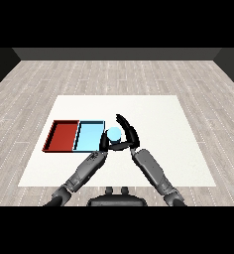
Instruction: Pick the blue can and put it in the blue box
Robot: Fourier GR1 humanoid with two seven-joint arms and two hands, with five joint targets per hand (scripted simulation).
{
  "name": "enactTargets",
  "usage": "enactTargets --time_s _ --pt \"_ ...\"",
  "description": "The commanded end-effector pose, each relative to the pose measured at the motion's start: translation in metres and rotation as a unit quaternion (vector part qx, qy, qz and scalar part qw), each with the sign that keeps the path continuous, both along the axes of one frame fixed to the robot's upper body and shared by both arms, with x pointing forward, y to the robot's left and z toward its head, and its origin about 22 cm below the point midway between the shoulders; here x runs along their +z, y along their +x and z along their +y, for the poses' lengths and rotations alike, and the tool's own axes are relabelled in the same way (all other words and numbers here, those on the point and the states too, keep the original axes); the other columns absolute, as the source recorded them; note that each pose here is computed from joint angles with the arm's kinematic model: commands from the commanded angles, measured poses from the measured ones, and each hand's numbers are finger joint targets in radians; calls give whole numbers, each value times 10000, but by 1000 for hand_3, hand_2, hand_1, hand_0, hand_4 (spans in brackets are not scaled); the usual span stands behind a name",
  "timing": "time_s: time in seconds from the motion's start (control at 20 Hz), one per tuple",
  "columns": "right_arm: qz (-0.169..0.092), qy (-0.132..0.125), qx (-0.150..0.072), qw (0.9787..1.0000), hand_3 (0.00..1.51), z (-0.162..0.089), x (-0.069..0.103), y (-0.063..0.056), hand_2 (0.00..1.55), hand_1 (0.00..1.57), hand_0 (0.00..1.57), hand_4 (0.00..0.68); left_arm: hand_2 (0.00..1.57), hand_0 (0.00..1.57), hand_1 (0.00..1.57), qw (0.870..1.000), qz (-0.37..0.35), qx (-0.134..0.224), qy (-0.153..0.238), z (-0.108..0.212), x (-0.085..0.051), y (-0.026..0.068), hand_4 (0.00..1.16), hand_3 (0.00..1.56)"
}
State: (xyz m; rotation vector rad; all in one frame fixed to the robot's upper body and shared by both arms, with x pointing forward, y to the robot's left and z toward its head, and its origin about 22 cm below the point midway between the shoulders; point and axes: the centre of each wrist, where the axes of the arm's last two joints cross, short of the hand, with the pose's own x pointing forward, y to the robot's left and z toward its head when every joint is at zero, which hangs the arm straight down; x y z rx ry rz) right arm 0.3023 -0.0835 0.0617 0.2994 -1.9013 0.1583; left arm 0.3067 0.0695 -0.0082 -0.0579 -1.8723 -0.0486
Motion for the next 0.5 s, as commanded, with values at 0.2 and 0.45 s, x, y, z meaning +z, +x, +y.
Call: enactTargets --time_s 0.2,0.45 --pt "-193 544 120 9983 0 -483 50 27 0 0 0 0 1571 1571 1571 9995 -71 220 199 75 -54 7 1146 1484" --pt "-310 440 -29 9985 0 -855 252 -419 0 0 0 0 1571 1571 1571 9978 -82 484 450 573 -140 215 1128 1472"
